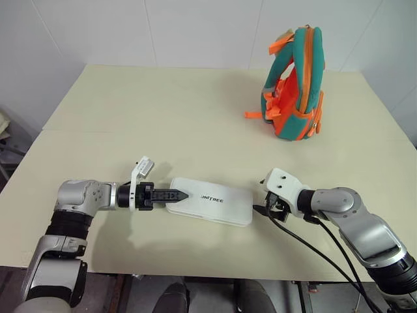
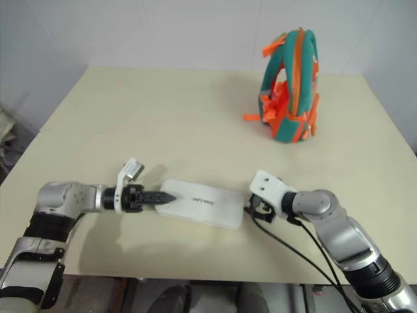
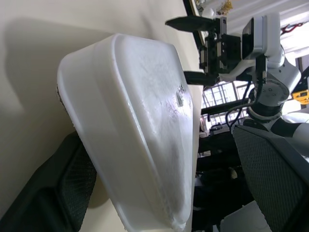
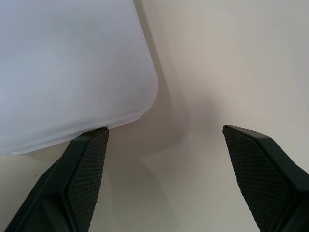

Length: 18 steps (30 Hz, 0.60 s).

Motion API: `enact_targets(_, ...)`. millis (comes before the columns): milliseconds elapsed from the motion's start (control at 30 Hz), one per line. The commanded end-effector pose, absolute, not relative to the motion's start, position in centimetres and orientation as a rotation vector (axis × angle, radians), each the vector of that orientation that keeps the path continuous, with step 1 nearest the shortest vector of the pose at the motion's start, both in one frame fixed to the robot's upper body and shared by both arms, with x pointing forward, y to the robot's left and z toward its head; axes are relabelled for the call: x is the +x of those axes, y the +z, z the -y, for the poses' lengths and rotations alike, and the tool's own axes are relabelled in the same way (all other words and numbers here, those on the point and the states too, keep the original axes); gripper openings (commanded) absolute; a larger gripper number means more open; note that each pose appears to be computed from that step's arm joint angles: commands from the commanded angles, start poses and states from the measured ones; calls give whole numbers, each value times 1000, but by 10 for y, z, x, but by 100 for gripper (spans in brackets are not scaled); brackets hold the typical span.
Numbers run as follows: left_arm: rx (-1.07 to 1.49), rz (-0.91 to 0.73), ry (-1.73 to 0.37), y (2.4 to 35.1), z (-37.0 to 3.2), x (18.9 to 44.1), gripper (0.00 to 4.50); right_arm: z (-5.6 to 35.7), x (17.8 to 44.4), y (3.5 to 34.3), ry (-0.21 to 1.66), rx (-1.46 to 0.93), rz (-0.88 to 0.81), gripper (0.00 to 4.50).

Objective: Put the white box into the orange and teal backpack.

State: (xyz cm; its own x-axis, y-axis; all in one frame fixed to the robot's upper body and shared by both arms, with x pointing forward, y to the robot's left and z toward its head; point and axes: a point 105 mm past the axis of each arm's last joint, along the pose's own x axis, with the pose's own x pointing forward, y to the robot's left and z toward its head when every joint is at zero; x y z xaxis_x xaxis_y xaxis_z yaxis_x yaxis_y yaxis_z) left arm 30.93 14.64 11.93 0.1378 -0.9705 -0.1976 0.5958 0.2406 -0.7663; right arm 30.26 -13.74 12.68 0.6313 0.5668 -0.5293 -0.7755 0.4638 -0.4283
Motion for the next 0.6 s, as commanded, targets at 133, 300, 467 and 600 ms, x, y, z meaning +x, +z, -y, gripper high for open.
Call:
enact_targets(133, -571, -797, -1274, 121, -146, 314, 409, 135, 301, 138, 843, -708, -280, 450)
enact_targets(300, -570, -805, -1292, 121, -144, 315, 268, 135, 301, 138, 839, -706, -278, 450)
enact_targets(467, -570, -802, -1300, 123, -142, 317, 143, 135, 302, 139, 836, -704, -271, 450)
enact_targets(600, -604, -780, -1298, 128, -142, 319, 132, 135, 303, 140, 833, -705, -266, 450)
